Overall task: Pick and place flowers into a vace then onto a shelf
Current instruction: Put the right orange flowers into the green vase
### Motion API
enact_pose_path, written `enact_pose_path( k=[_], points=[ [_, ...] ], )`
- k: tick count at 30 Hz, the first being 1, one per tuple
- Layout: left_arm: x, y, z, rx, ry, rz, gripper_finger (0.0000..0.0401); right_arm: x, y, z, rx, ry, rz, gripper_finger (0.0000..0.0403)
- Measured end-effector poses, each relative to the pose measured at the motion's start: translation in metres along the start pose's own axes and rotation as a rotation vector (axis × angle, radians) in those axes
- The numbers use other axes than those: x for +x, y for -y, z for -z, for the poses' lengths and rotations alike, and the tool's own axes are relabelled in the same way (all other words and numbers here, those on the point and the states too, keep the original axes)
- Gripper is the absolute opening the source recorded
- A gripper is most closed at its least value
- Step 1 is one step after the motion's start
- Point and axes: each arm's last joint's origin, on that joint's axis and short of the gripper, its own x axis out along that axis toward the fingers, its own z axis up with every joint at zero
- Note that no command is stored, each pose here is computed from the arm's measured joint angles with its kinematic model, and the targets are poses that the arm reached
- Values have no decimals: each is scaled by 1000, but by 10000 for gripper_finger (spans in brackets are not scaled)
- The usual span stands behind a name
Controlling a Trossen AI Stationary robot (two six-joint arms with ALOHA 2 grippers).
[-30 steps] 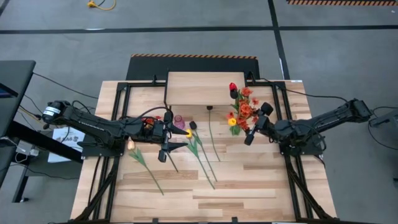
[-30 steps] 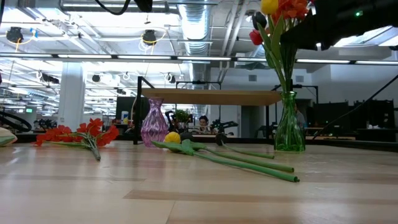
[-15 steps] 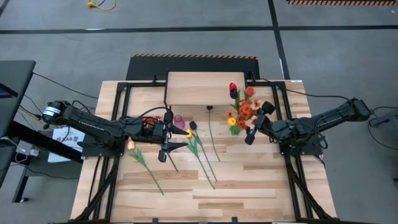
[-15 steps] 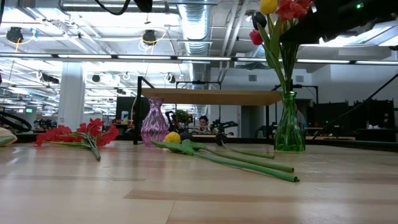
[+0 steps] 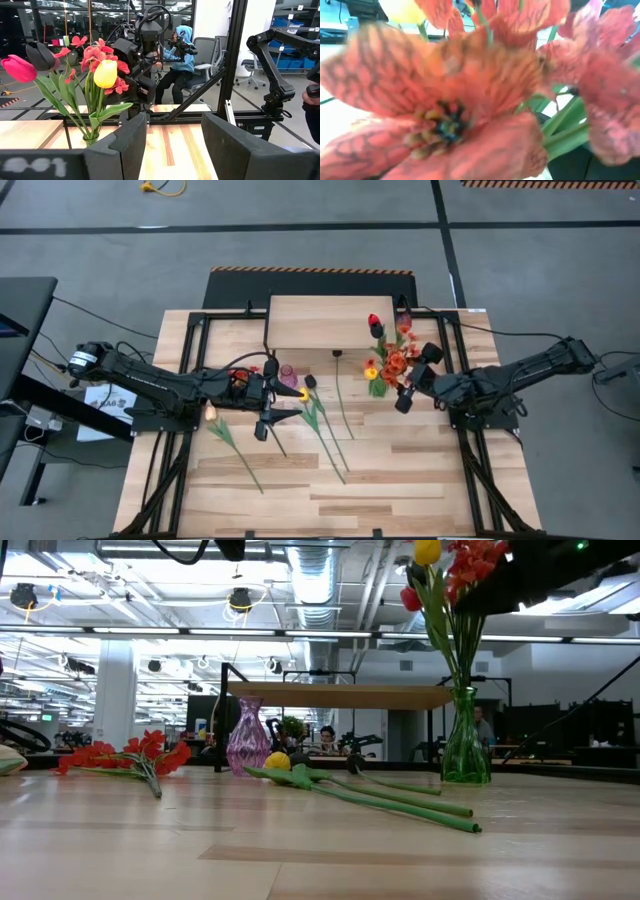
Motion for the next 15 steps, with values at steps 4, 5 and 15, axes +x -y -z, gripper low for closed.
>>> enact_pose_path(
  k=[4, 5, 15],
  points=[
    [0, 0, 0, 0, 0, 0, 180, 0, 0, -1, -2, -4, -3, 253],
    [0, 0, 0, 0, 0, 0, 180, 0, 0, 0, 0, -8, -3, 253],
    [0, 0, 0, 0, 0, 0, 180, 3, -2, 4, 10, -42, 0, 249]
  ],
)
